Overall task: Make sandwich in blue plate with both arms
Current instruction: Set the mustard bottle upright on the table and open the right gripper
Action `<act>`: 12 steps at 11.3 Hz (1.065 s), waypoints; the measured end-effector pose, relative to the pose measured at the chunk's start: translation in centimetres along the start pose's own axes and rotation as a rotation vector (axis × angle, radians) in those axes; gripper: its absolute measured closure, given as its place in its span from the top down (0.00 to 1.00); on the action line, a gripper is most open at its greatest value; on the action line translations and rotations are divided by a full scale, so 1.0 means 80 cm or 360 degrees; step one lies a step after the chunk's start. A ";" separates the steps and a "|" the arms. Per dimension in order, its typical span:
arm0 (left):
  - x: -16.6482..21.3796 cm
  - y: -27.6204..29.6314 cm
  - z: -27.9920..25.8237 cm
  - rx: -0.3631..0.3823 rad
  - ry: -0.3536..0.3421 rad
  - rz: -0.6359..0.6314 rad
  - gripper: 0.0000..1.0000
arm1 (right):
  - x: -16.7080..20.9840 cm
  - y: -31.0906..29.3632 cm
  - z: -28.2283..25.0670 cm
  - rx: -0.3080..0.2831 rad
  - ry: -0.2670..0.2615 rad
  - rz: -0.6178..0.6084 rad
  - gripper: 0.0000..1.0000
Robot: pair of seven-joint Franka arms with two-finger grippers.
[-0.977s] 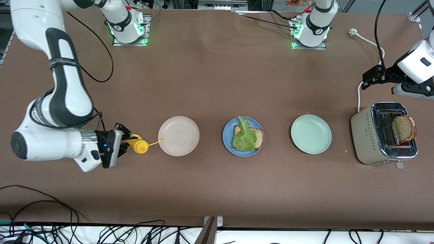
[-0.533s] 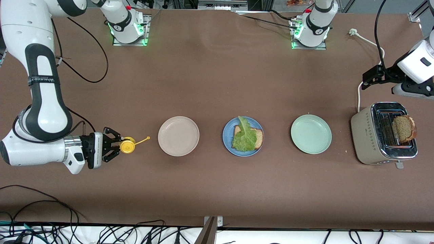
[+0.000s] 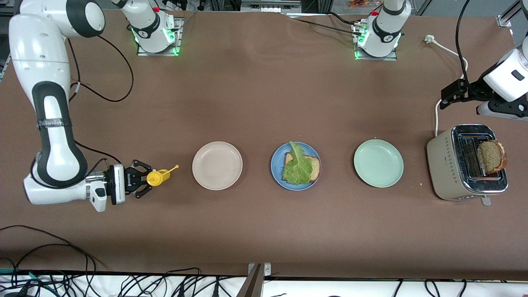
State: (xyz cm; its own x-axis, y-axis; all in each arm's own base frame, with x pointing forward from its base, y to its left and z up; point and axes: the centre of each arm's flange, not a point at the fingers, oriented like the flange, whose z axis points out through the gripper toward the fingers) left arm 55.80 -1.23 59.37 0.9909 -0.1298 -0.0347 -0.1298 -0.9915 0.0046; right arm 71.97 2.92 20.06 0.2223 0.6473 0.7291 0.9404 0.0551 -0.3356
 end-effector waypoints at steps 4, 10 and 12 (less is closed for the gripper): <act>0.000 0.000 0.000 0.0000 0.0001 0.0000 1.00 | -0.061 0.014 0.045 0.0024 0.0145 -0.0085 0.22; 0.000 0.000 0.000 0.0000 0.0000 0.0000 1.00 | -0.090 0.019 0.056 -0.0009 0.0207 -0.0157 0.22; 0.000 0.000 0.000 0.0000 0.0000 0.0000 1.00 | -0.097 0.020 0.060 -0.0011 0.0225 -0.0161 0.22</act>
State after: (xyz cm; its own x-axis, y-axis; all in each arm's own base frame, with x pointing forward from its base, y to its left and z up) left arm 55.80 -1.23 59.39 0.9909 -0.1299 -0.0344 -0.1298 -0.9915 0.0045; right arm 70.51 1.59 11.01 0.1597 0.5252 0.8359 0.9615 0.1092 -0.2523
